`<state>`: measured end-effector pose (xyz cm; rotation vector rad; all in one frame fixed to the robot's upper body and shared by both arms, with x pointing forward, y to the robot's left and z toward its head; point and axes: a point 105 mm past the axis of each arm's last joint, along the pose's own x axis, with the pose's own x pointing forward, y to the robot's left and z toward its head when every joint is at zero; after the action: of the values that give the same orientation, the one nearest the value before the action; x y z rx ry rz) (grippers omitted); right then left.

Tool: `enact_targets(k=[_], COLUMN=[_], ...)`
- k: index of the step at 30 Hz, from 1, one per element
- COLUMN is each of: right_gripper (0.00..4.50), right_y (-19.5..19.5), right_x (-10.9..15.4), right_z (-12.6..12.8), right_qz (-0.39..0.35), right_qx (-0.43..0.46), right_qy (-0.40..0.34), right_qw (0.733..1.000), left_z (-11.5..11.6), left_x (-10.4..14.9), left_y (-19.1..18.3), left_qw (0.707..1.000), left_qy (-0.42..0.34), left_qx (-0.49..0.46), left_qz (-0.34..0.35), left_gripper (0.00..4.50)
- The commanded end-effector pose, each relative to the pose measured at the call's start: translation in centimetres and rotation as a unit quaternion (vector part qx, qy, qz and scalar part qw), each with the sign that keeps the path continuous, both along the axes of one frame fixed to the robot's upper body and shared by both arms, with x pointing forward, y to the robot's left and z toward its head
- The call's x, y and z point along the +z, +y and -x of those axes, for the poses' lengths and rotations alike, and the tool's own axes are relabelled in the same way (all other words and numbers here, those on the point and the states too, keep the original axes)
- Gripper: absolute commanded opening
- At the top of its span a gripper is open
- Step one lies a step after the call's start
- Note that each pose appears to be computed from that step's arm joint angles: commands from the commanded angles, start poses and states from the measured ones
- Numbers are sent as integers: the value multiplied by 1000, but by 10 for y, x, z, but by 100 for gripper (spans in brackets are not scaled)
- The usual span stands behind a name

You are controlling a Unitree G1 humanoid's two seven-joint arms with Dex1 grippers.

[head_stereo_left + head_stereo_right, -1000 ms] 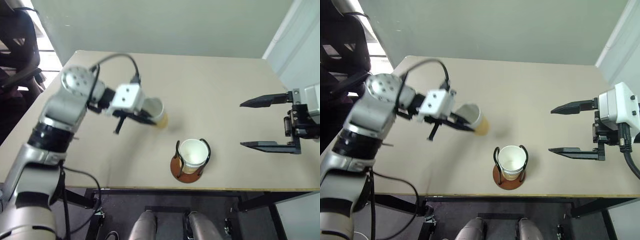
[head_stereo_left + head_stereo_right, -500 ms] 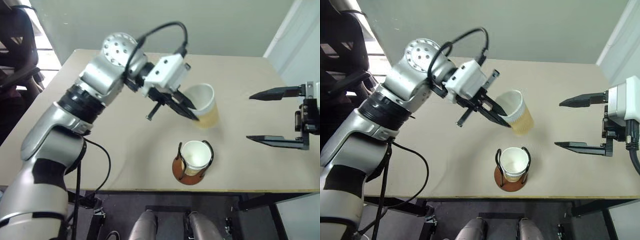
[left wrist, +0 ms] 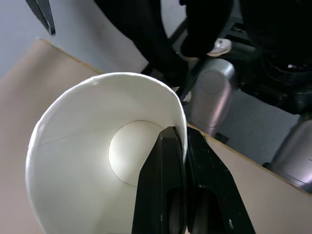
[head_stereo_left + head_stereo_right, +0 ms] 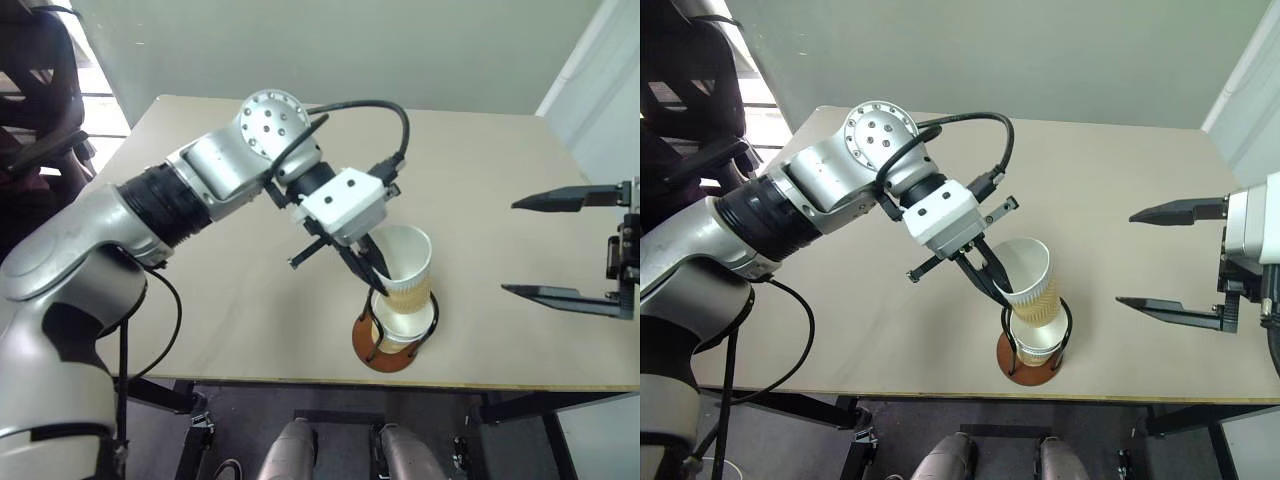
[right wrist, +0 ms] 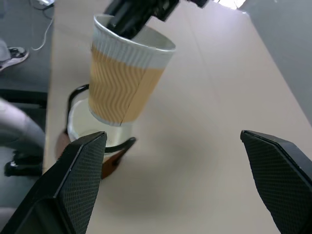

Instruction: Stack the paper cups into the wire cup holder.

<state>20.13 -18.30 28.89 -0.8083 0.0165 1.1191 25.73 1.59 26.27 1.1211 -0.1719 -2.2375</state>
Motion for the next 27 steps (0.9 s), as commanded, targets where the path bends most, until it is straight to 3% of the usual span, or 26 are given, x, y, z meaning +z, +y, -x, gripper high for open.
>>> enact_targets(k=[1,26,27], right_gripper=[450,450,450], right_y=[-2,-4,-4], right_x=[11,9,9], right_z=[12,20,20], right_qz=[9,4,4], right_qx=[-9,-52,-52], right_qy=[-22,-22,-22], right_qw=[1000,998,998], left_z=[7,0,-1], left_x=[10,-10,-10], left_y=[-2,-9,-9], left_qw=[999,998,998], left_qy=[-16,-18,-18], left_qx=[-39,-53,-51], left_qz=[-2,-20,-20], left_gripper=[4,4,22])
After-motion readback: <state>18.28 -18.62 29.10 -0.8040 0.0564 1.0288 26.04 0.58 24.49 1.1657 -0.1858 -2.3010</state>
